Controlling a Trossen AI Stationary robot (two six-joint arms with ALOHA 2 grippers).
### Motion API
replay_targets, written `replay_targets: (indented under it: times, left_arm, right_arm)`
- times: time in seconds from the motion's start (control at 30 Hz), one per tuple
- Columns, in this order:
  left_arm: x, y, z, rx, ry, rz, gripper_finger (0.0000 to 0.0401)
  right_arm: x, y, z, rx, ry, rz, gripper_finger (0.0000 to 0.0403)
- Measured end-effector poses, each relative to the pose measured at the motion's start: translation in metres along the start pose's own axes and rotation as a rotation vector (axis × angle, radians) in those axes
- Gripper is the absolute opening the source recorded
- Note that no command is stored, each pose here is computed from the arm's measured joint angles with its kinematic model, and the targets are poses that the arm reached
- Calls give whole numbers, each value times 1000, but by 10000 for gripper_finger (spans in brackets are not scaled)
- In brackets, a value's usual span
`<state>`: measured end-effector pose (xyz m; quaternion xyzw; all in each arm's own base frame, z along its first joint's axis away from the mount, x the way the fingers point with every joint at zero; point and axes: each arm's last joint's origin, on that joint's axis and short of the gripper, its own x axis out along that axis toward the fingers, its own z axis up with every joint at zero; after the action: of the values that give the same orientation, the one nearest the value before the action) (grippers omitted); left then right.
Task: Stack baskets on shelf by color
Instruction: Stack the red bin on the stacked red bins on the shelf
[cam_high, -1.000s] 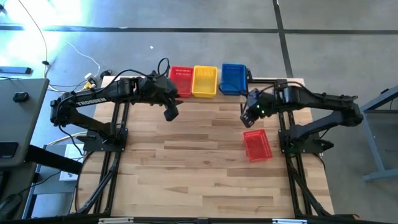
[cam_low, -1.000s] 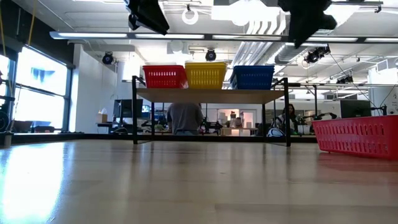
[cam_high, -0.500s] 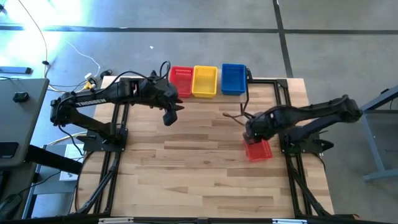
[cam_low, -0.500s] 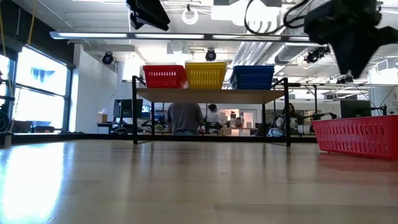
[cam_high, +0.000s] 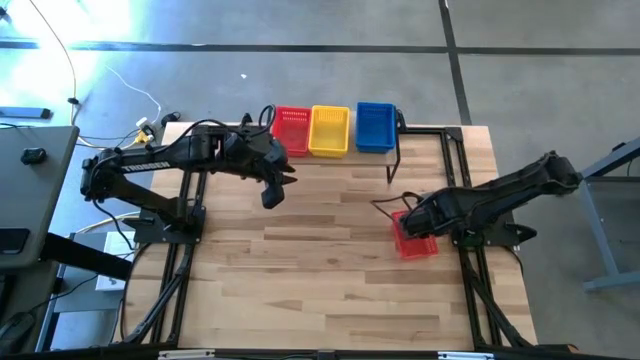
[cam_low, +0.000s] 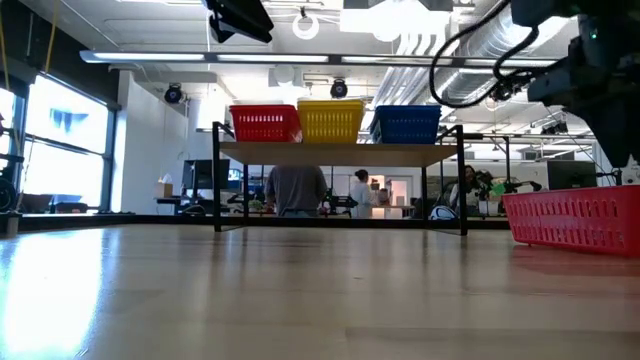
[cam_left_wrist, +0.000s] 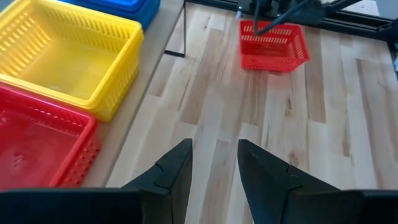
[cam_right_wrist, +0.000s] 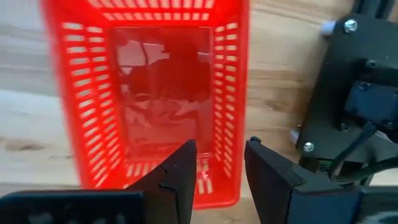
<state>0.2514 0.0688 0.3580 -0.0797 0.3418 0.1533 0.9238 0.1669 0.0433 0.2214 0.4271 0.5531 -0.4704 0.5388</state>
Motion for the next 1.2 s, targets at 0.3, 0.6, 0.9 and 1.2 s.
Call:
replay_targets:
  times: [0.3, 0.6, 0.9, 1.2]
  left_arm:
    - [-1, -15, -1, 11, 2, -40, 117]
    - [-2, -32, 2, 32, -50, -95, 117]
    - [-5, -50, 3, 69, -94, -154, 117]
    - [-7, -57, 1, 87, -92, -177, 117]
  right_arm:
    - [29, -10, 0, 70, -1, -69, 121]
    - [35, -11, 1, 98, -11, -66, 98]
    - [35, -10, 1, 99, -10, -62, 44]
    - [39, -3, 1, 150, -8, -38, 42]
